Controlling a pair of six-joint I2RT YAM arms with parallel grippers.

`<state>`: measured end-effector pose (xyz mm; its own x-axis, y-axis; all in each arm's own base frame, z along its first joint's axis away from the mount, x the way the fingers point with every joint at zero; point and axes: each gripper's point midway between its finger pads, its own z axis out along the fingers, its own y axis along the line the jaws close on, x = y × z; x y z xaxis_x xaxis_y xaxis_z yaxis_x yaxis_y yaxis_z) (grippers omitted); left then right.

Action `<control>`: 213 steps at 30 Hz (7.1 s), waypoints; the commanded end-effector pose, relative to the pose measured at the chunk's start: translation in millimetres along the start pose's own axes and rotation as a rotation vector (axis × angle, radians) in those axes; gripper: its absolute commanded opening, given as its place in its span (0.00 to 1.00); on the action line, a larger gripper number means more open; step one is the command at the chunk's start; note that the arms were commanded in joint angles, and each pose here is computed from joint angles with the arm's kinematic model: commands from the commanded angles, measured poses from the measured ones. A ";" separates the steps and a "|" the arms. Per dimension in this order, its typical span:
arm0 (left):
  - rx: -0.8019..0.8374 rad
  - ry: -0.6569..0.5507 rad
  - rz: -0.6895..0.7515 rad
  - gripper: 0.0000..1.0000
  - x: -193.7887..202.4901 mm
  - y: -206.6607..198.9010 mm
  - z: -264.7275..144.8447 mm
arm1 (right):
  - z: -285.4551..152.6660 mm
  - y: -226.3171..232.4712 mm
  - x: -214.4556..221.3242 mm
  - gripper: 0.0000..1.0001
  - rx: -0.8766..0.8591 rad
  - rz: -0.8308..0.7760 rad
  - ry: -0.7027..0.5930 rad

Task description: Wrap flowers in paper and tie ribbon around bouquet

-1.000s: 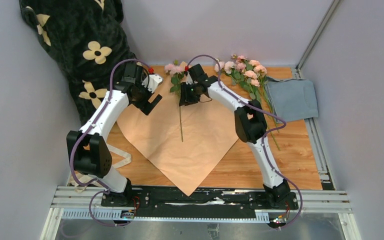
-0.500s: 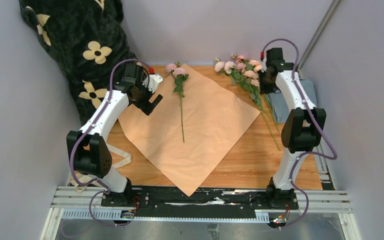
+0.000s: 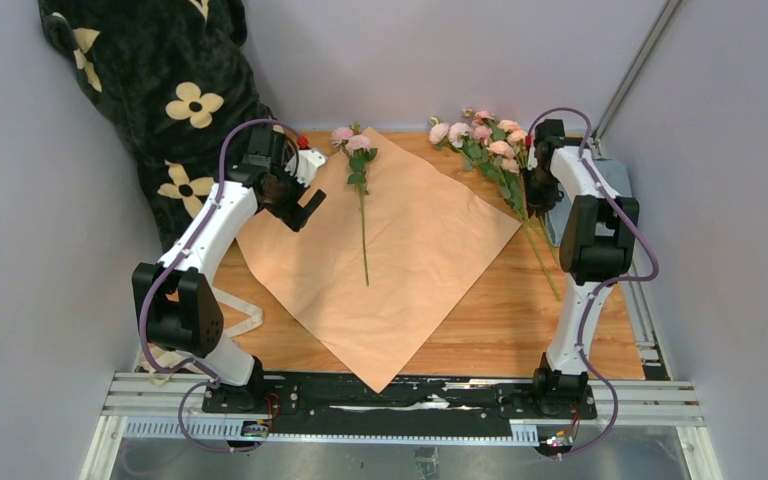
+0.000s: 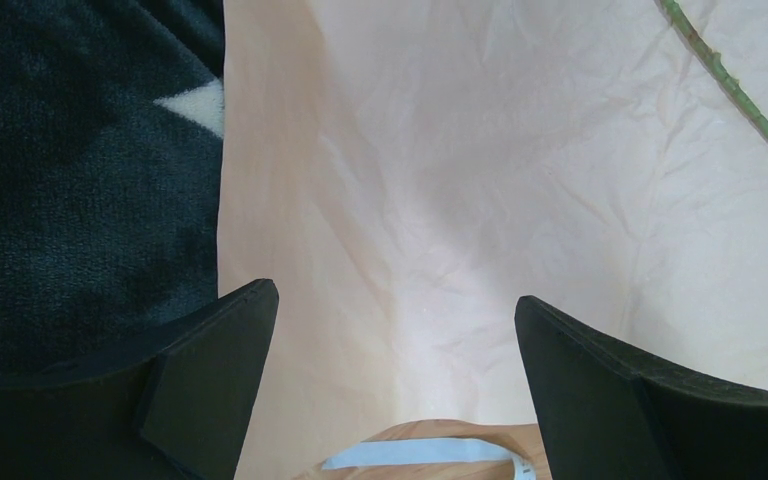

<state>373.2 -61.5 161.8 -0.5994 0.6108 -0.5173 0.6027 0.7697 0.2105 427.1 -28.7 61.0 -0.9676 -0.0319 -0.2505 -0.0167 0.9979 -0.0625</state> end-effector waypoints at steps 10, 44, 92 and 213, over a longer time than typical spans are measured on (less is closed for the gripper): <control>0.011 0.009 -0.010 1.00 4.8 -2.6 0.8 | 20.2 -29.8 -71.2 0.25 0.117 -0.044 -0.132; 0.035 0.008 -0.017 1.00 5.0 -6.9 3.2 | 69.7 5.3 -89.2 0.06 -0.091 -0.123 -0.133; 0.018 -0.028 0.005 1.00 3.1 -5.4 -16.4 | -80.4 427.8 -48.5 0.00 -0.728 -0.001 -0.465; 0.042 0.019 -0.043 1.00 15.1 -7.0 8.2 | -115.3 250.3 -62.8 0.52 -0.279 -0.309 -0.510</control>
<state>364.7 -58.0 147.8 -0.6319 0.5899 -0.5028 0.5967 0.7842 0.1702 459.3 338.0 145.2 -0.6984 -0.1230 -0.7051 -0.4451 0.8461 0.2932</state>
